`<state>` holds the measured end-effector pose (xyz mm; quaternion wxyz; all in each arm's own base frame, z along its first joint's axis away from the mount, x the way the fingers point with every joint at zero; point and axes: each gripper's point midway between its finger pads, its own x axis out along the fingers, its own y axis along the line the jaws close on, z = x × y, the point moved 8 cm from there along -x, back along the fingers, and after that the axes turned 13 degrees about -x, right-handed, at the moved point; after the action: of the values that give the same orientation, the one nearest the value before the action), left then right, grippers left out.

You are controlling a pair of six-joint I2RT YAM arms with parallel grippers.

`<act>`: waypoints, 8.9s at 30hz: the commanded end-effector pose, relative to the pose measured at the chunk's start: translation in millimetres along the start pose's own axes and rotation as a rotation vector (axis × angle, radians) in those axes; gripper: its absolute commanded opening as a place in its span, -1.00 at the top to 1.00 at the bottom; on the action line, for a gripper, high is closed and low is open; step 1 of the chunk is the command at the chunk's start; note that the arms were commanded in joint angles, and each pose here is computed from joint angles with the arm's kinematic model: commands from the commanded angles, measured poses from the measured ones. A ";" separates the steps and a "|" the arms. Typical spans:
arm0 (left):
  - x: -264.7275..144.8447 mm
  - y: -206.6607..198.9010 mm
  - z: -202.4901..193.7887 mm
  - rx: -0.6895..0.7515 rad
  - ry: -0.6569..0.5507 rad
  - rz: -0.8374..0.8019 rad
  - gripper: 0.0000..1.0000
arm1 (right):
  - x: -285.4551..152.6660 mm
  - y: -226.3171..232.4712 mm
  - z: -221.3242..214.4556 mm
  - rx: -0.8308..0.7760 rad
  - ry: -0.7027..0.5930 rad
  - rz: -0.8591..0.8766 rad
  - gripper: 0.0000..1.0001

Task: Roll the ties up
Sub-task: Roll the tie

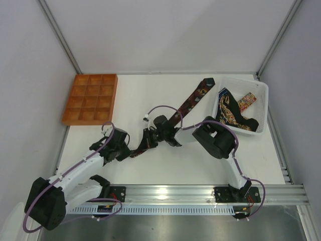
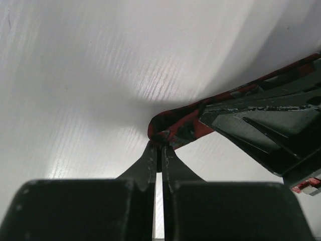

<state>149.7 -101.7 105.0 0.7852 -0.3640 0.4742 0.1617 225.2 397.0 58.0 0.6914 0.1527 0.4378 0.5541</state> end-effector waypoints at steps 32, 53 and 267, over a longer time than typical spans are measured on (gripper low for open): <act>-17.6 -13.3 11.4 0.081 -0.026 -0.055 0.99 | -12.0 -21.0 -4.5 -0.047 0.098 -0.134 1.00; 1.8 -78.0 14.1 0.127 0.065 -0.208 0.99 | -11.2 -14.1 -18.2 0.129 0.044 0.021 1.00; 11.0 12.3 -20.5 -0.068 -0.009 -0.085 0.99 | -39.0 -26.7 11.5 0.031 0.253 -0.143 1.00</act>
<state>147.6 -127.3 86.1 0.7593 -0.4747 0.4320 0.1073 246.9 361.2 70.3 0.6211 0.1154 0.5431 0.5531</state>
